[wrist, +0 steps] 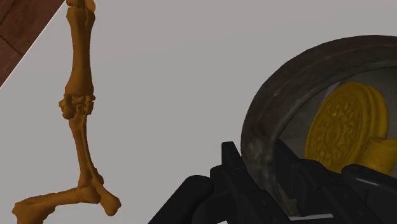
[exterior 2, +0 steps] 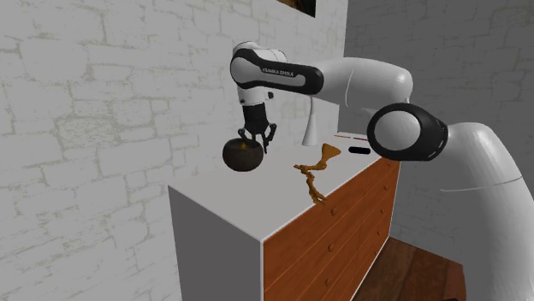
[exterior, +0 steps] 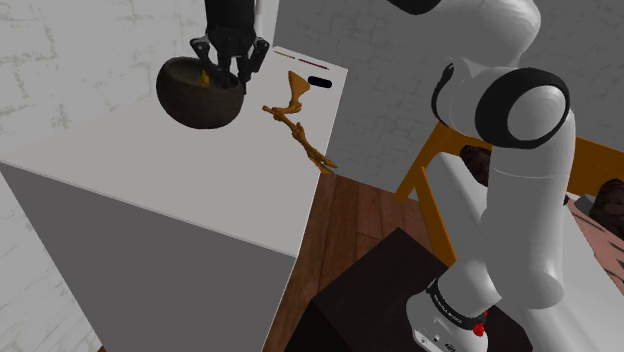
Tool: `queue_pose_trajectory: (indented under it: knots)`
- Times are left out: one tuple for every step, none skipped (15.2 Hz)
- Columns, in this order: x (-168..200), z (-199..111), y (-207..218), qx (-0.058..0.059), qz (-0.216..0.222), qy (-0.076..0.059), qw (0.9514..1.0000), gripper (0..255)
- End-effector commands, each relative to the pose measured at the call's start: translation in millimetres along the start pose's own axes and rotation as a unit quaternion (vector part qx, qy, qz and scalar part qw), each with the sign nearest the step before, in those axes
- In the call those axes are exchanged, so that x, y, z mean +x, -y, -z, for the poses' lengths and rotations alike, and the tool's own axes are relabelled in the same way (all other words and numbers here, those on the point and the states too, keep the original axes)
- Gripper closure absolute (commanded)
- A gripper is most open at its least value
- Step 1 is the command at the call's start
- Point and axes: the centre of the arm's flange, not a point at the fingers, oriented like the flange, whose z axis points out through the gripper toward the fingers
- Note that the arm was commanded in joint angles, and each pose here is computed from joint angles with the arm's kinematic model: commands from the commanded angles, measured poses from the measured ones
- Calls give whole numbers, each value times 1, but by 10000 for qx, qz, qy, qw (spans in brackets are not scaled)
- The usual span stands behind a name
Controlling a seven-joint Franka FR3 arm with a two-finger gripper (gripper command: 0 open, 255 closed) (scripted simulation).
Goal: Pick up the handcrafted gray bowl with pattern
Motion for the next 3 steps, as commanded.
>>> queue_pose_trajectory:
  knots:
    - [1, 11, -2, 2, -3, -1, 10000, 255]
    - [1, 12, -2, 2, -3, -1, 10000, 255]
    - [1, 12, -2, 2, -3, -1, 10000, 255]
